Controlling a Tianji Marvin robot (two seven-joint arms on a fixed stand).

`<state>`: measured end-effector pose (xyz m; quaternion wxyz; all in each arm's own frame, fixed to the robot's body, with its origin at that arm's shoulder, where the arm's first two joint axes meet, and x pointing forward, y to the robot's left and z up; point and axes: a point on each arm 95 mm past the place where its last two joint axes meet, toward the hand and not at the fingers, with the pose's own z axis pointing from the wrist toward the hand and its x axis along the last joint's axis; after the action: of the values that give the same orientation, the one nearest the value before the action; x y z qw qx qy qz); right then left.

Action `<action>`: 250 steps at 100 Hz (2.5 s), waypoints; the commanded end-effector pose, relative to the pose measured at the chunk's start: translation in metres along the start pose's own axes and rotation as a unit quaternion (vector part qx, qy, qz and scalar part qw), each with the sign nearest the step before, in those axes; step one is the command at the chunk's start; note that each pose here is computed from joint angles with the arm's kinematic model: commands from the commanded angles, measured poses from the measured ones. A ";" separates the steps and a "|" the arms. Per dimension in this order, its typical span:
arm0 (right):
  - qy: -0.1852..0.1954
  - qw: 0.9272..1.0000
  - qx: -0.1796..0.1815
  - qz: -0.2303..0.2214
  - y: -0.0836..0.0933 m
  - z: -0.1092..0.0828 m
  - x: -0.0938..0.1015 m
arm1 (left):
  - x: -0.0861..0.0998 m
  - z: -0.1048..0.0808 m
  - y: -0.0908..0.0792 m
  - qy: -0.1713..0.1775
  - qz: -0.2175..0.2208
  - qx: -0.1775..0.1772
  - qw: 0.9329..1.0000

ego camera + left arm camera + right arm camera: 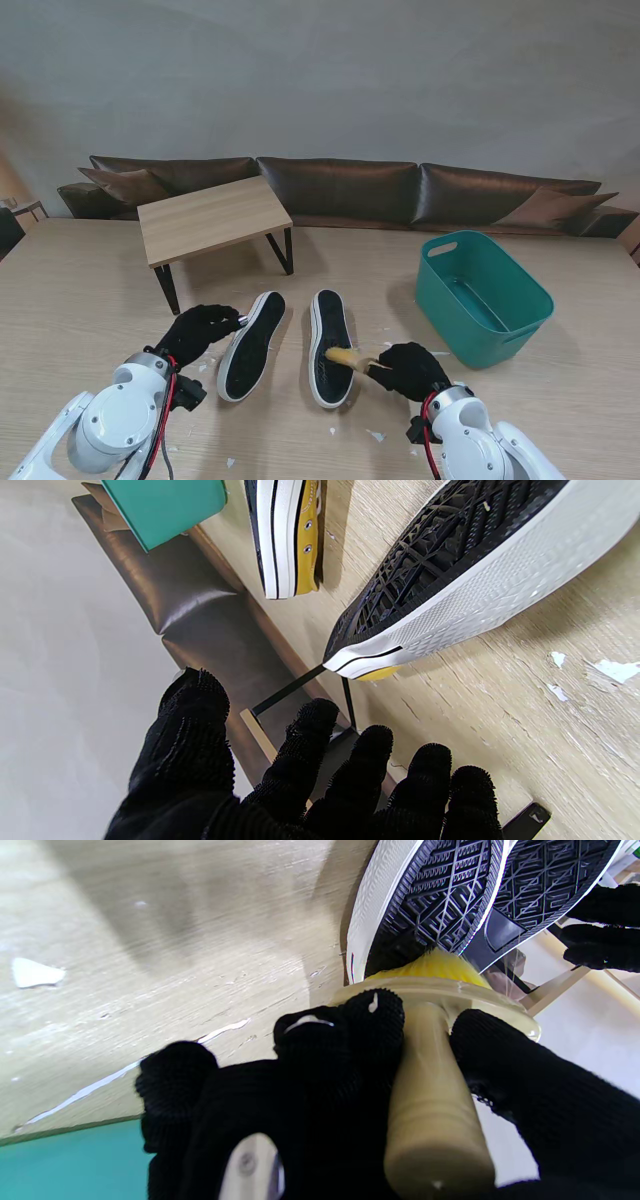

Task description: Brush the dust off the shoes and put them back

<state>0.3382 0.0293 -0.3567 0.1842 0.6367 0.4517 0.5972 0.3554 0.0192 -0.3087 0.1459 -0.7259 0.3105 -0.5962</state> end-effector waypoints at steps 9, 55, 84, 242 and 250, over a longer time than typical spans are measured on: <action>0.001 1.000 0.019 -0.002 -0.003 -0.001 -0.001 | 0.000 0.000 0.003 -0.003 -0.001 -0.012 1.000; 0.013 0.999 0.029 0.020 0.013 -0.015 -0.004 | -0.001 -0.001 0.003 -0.003 -0.001 -0.011 1.000; -0.010 0.998 0.013 0.067 0.023 -0.008 0.009 | -0.001 -0.002 0.003 -0.003 -0.002 -0.008 1.000; -0.001 1.000 0.012 0.025 -0.003 0.014 0.015 | -0.002 0.001 0.003 -0.009 -0.003 -0.010 1.000; 0.006 0.999 0.017 0.029 -0.003 0.006 0.012 | -0.003 0.001 0.003 -0.009 -0.002 -0.011 1.000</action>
<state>0.3507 0.0420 -0.3488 0.1663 0.6466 0.4349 0.6043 0.3564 0.0204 -0.3111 0.1481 -0.7312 0.3096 -0.5895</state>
